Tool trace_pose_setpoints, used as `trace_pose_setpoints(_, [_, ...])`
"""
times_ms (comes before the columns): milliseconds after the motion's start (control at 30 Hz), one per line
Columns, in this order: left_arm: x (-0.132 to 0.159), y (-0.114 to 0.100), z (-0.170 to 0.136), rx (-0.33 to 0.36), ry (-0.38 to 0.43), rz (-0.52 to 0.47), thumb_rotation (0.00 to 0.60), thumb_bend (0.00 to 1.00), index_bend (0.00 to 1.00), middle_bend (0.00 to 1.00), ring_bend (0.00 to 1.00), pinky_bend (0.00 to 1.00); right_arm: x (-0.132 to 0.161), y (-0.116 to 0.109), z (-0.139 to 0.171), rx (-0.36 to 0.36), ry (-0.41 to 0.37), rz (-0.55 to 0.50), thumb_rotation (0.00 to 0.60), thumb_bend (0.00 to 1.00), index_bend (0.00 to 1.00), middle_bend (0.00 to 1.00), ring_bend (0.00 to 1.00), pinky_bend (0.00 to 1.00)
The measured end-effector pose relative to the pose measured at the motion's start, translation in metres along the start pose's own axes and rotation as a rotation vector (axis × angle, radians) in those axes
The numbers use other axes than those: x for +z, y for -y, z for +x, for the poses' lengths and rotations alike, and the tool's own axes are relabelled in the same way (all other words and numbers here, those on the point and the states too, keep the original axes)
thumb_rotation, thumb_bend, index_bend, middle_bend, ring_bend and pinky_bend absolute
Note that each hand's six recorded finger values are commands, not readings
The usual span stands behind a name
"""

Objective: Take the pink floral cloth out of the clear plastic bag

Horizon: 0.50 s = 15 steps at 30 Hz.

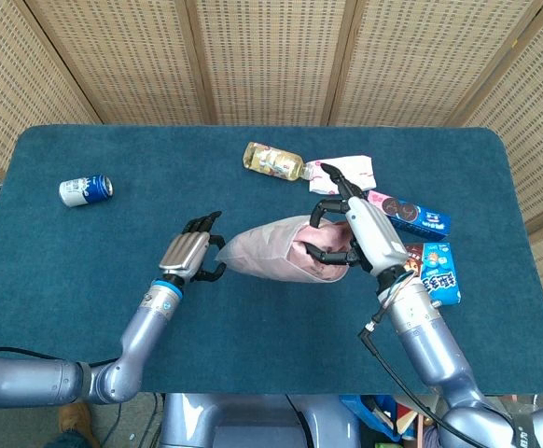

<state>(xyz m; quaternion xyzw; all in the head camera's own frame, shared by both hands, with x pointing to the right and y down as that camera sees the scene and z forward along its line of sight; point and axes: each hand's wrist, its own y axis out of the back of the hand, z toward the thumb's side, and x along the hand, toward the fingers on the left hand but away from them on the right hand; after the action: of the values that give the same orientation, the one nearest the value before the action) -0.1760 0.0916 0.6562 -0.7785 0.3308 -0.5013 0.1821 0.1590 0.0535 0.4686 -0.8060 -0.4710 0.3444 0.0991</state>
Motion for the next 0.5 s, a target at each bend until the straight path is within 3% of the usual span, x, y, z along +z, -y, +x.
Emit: trace_pose_setpoints(500, [-0.056,-0.028,-0.006,0.060,-0.090,0.005,0.600,0.58,0.73,0.00,0.00,0.00,-0.040,0.033,-0.009,0.075,0.034,-0.053,0.600,0.78,0.79,0.00,0.00,0.00])
